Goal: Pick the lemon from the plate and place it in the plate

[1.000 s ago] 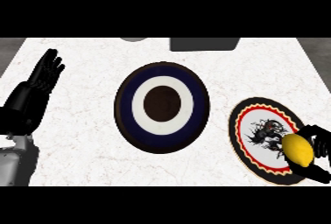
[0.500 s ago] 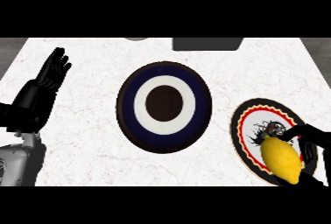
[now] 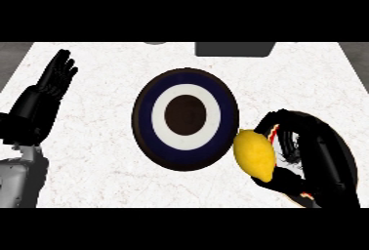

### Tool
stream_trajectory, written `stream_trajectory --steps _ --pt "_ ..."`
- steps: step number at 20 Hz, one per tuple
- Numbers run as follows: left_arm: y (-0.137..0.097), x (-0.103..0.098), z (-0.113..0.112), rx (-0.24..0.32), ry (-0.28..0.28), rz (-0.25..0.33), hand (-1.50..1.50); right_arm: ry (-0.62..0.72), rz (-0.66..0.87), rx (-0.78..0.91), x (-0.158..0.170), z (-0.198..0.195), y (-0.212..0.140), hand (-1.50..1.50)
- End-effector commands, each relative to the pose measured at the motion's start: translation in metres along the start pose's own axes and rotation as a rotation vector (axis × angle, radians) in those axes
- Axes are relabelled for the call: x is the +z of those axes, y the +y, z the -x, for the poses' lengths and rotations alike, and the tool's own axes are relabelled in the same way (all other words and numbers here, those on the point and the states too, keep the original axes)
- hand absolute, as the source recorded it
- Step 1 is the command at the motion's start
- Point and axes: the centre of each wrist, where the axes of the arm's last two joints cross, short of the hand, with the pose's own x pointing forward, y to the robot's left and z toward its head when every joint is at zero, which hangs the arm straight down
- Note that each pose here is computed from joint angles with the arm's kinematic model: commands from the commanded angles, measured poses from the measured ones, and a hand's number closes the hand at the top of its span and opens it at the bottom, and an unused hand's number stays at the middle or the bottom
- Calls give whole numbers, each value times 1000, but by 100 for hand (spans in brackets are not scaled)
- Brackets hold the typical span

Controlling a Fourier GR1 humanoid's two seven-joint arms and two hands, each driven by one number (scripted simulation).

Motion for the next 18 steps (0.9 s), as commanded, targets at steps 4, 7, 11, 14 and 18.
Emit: stream_trajectory --steps 4,7,11,14,18 --pt "11 4 -1 -15 -1 1 0 19 -59 -43 -50 -37 57 150" --pt "4 -6 -6 5 -13 11 0 55 -68 11 -73 -41 83 150" --pt "-10 2 -3 -4 5 9 0 76 -67 54 -107 -40 98 150" --pt "-14 5 5 7 -5 17 0 84 -99 85 -121 -39 128 150" --pt "-7 -7 4 9 -20 23 0 155 -101 28 -133 -21 147 150"
